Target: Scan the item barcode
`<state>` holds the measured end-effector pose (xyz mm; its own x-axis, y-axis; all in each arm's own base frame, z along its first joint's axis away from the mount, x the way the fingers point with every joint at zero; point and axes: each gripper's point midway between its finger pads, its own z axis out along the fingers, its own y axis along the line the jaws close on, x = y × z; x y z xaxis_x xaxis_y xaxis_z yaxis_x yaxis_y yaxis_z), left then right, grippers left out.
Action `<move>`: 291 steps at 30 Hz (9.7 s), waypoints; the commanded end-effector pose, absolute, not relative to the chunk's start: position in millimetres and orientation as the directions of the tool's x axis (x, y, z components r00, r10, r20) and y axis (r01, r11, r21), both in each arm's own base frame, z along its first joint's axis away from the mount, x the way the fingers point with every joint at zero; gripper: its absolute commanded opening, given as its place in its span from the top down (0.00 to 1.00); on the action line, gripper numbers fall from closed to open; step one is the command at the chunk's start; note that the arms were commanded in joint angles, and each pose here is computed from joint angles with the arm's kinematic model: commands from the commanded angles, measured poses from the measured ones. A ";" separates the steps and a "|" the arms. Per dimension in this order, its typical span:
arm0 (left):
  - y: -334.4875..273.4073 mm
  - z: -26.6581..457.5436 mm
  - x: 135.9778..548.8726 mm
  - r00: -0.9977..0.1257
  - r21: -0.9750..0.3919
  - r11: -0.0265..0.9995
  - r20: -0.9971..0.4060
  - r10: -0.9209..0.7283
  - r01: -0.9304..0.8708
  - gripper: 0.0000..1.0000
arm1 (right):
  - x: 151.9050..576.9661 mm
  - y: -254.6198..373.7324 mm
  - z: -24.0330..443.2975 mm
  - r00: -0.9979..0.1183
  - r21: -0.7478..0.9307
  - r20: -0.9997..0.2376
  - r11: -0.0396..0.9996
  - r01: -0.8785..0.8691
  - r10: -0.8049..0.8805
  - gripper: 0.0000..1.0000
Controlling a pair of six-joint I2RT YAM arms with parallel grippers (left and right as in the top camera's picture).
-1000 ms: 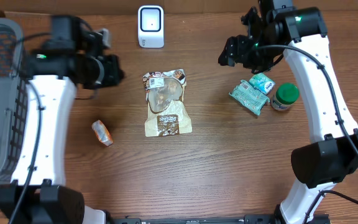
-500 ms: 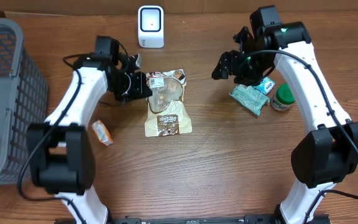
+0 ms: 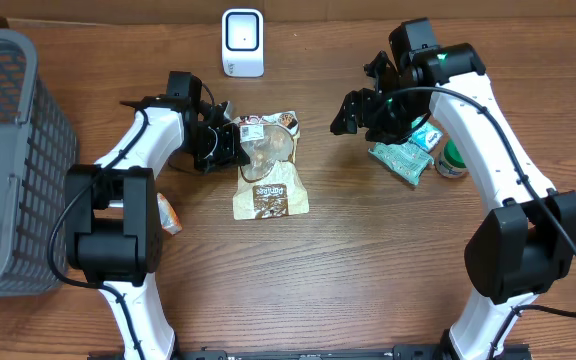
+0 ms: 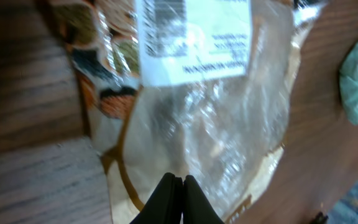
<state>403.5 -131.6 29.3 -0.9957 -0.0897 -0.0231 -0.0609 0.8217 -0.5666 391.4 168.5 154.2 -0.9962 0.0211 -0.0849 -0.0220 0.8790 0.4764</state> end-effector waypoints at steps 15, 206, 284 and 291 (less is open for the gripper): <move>-130.1 -7.0 401.0 -0.995 -0.422 0.902 -0.008 -0.099 -0.087 0.96 | 393.2 174.8 131.8 -0.999 0.477 -0.024 0.879 0.023 0.039 0.32; 85.7 187.2 435.9 -0.897 -0.076 0.983 -0.402 -0.183 -0.167 0.00 | 607.0 248.1 212.1 -0.021 -0.966 -0.115 0.117 -0.232 -0.993 0.96; 85.8 187.2 435.9 -0.897 -0.075 0.983 -0.402 -0.183 -0.167 0.00 | 373.7 101.5 122.1 -0.911 0.298 -0.263 0.871 -0.391 -0.319 0.96; 85.8 187.2 435.9 -0.897 -0.075 0.983 -0.402 -0.183 -0.167 0.01 | 368.4 72.1 111.0 -0.939 0.309 -0.219 0.894 -0.324 -0.264 0.89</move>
